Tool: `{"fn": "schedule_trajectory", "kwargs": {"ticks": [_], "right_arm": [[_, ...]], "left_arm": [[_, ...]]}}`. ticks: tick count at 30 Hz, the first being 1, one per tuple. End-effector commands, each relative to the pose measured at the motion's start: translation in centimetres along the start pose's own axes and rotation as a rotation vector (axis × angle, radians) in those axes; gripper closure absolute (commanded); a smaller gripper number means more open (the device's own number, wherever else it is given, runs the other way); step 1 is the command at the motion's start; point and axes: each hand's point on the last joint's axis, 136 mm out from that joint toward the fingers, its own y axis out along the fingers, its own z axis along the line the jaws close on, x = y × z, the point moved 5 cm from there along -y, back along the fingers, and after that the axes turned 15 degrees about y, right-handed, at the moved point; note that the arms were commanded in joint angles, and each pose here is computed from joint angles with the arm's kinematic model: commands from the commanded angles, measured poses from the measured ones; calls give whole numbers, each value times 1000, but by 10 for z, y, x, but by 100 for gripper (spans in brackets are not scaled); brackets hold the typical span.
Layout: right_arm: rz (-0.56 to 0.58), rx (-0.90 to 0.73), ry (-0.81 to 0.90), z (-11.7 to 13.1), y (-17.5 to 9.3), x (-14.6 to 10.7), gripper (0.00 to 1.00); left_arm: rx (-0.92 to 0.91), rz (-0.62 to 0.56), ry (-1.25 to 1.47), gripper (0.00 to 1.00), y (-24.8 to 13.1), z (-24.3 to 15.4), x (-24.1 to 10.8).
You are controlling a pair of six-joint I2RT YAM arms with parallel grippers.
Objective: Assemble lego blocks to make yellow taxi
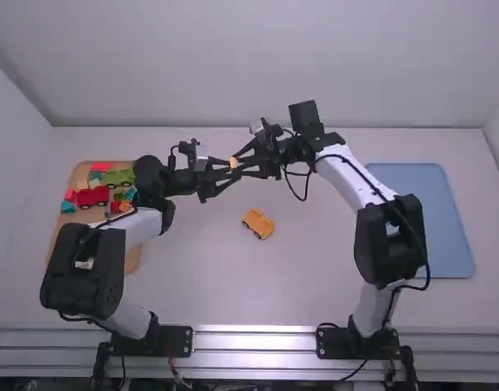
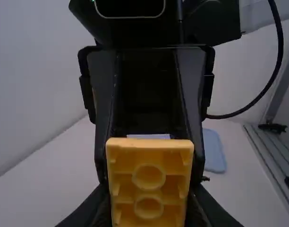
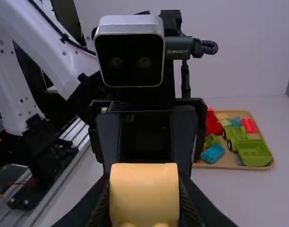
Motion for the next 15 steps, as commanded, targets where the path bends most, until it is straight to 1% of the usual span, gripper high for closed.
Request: {"fn": "schedule_trajectory", "kwargs": {"ticks": [1, 2, 4, 5, 6, 9, 10, 11, 12, 13, 14, 15], "right_arm": [[-12, 24, -11, 4, 0, 6, 76], [-13, 26, -13, 4, 0, 6, 78], [-20, 38, -20, 5, -1, 7, 80], [-20, 38, -22, 5, -1, 8, 81], [-21, 38, -32, 5, -1, 8, 84], [-27, 19, -35, 1, -6, 13, 87], [-30, -16, -17, -3, -13, 19, 91], [-28, -77, 4, -8, -19, 24, 92], [-25, -193, 45, -18, -26, 30, 92], [-25, -234, 61, -22, -28, 32, 92], [-34, -407, 117, -35, -39, 39, 92], [-42, -530, 146, -41, -48, 43, 93]], "left_arm": [[-3, -2, 2, 69, 2, -2, 0], [-3, -2, 2, 66, 2, -2, 0], [-3, -1, 1, 33, 2, -2, 0], [-3, -1, 1, 26, 2, -2, 0], [-3, 1, -6, 1, 2, -2, -1], [-3, 9, -26, 1, 2, -2, -4], [-3, 19, -47, 1, 2, -2, -7], [-4, 29, -51, 1, 2, -2, -10], [-5, 44, -57, 1, 2, -3, -15], [-5, 49, -59, 1, 2, -3, -17], [-3, 65, -67, 1, 1, -3, -22], [6, 80, -77, 1, 1, -3, -27]]}}
